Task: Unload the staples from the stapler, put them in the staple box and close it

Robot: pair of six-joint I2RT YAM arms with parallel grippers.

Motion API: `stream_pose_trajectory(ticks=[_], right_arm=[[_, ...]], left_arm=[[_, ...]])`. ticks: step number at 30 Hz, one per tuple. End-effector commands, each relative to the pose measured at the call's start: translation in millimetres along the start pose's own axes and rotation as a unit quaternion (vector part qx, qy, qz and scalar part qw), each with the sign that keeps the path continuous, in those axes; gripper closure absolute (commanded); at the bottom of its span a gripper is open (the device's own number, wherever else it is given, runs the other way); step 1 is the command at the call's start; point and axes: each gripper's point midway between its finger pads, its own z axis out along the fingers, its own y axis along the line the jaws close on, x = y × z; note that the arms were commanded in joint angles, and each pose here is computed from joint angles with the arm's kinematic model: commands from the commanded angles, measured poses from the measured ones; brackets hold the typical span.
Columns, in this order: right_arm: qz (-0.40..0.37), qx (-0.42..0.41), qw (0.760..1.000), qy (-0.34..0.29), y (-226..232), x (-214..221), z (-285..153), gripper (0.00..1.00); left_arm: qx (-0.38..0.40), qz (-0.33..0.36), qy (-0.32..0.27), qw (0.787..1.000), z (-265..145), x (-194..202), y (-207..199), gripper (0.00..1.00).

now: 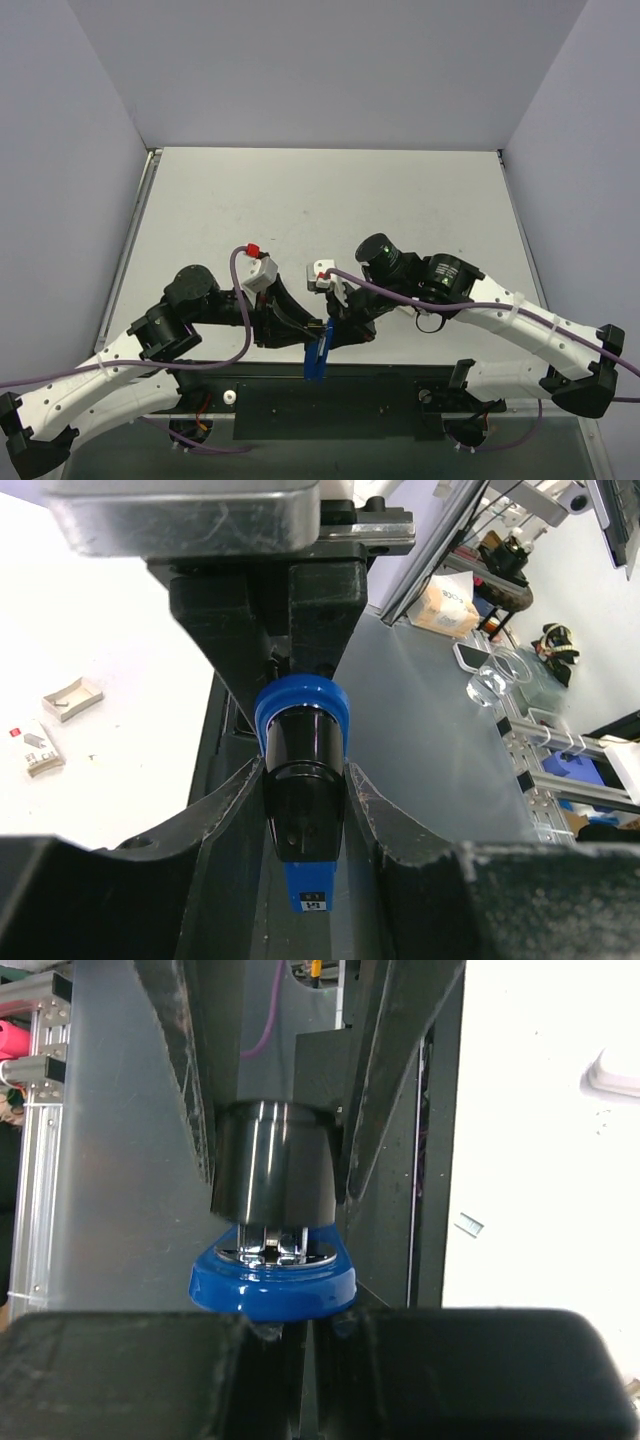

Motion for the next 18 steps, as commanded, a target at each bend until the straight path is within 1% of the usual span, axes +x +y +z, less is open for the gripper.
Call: stream_pose_trajectory(ticks=[1,8,12,13,14,15,16,17,18], right_arm=[[-0.084,0.033,0.989,-0.113,-11.8,-49.9,0.2,1.0],[-0.069,0.085,0.982,-0.156,-4.8,-29.9,-31.9,1.0],[-0.047,0.123,0.977,-0.168,-11.3,-17.0,-41.1,1.0],[-0.029,0.14,0.974,-0.174,-15.0,-15.8,-44.9,1.0],[-0.025,0.147,0.972,-0.18,-15.7,-13.1,-48.2,1.0],[-0.016,0.164,0.969,-0.184,-19.9,-10.7,-51.6,1.0],[-0.014,0.173,0.966,-0.193,-20.1,-9.8,-56.8,1.0],[-0.003,0.19,0.961,-0.198,-25.4,-9.2,-60.5,1.0],[-0.001,0.2,0.958,-0.205,-26.4,-7.8,-64.7,1.0]], left_arm=[[0.007,0.051,-0.071,0.996,1.2,-39.7,-14.9,1.0],[-0.039,0.058,-0.129,0.989,-14.8,-61.7,-12.9,1.0],[-0.069,0.059,-0.155,0.984,-22.5,-77.8,-10.5,1.0],[-0.08,0.056,-0.152,0.984,-24.0,-77.8,-7.8,1.0],[-0.102,0.056,-0.164,0.98,-28.0,-86.3,-3.9,1.0],[-0.117,0.056,-0.163,0.978,-30.0,-87.9,0.1,1.0],[-0.155,0.048,-0.166,0.973,-34.6,-91.7,11.2,1.0],[-0.178,0.046,-0.156,0.971,-37.4,-88.6,18.6,1.0],[-0.212,0.047,-0.175,0.96,-44.9,-102.3,25.4,1.0]])
